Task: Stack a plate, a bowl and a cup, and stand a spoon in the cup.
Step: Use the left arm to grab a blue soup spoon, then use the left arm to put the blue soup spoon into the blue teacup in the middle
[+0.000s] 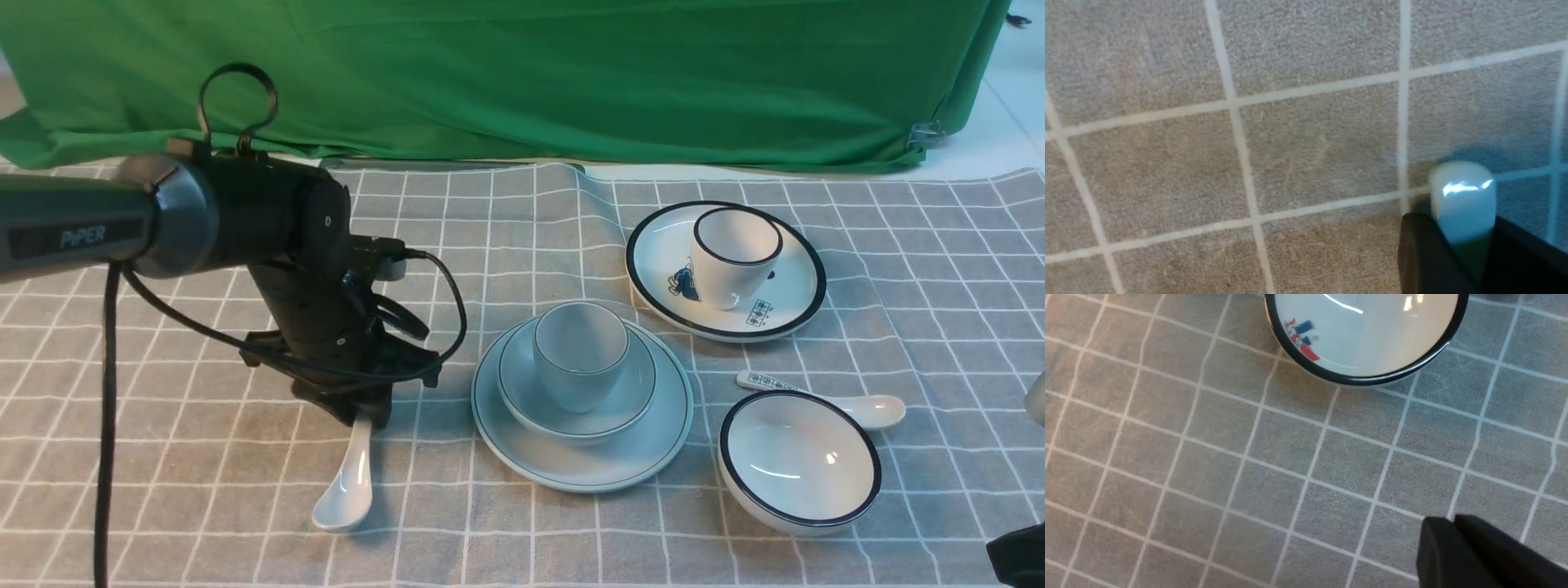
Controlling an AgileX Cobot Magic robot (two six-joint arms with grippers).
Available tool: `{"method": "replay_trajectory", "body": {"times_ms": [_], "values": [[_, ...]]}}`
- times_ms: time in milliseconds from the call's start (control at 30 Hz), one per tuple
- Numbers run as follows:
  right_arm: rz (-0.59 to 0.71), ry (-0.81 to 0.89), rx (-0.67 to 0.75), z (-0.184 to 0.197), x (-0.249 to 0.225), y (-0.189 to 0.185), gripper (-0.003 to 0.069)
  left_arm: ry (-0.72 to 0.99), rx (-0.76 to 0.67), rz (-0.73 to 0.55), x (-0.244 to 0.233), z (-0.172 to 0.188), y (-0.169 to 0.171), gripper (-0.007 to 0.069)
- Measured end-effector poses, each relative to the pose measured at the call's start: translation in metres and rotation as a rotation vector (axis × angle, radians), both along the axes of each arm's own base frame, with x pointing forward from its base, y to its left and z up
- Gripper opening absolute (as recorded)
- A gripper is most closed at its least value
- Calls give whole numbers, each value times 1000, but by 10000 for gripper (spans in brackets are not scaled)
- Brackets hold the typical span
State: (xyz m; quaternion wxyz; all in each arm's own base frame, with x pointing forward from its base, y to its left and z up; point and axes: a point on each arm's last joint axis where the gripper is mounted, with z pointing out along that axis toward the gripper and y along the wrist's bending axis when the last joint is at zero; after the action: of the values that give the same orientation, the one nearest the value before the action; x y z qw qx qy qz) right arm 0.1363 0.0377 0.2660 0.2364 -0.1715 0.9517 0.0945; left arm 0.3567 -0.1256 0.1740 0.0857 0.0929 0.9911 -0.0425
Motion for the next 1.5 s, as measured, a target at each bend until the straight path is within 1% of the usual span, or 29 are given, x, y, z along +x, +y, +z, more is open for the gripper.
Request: {"method": "replay_trajectory", "body": {"times_ms": [167,300,367,433,500,567,633,800,833,933,1033,1200,1500], "values": [[0,0,0,0,0,0,70,-193,-69,-1,-7,57,2,125],[0,0,0,0,0,0,70,-410,-174,-17,-16,107,-4,125],[-1,-5,0,0,0,0,70,-525,-237,-48,-21,128,-13,125],[-5,-13,4,1,1,0,70,-711,-324,-121,-31,157,-34,125],[-6,-18,5,1,2,0,70,-790,-364,-160,-35,164,-49,125],[-7,-21,5,1,2,0,70,-881,-406,-194,-37,164,-68,125],[-7,-21,6,1,2,0,70,-939,-433,-201,-36,154,-81,125],[-7,-22,6,1,2,0,70,-989,-443,-182,-26,123,-94,125],[-7,-22,6,1,2,0,70,-994,-446,-176,-24,122,-94,125],[-9,-29,7,1,2,0,70,-989,-471,-154,-23,115,-100,125],[-11,-37,8,2,3,0,70,-974,-481,-176,-27,112,-109,125],[-12,-42,9,2,4,0,70,-936,-455,-222,-28,92,-121,125],[-12,-42,9,2,4,0,70,-906,-425,-231,-20,65,-126,125]]}}
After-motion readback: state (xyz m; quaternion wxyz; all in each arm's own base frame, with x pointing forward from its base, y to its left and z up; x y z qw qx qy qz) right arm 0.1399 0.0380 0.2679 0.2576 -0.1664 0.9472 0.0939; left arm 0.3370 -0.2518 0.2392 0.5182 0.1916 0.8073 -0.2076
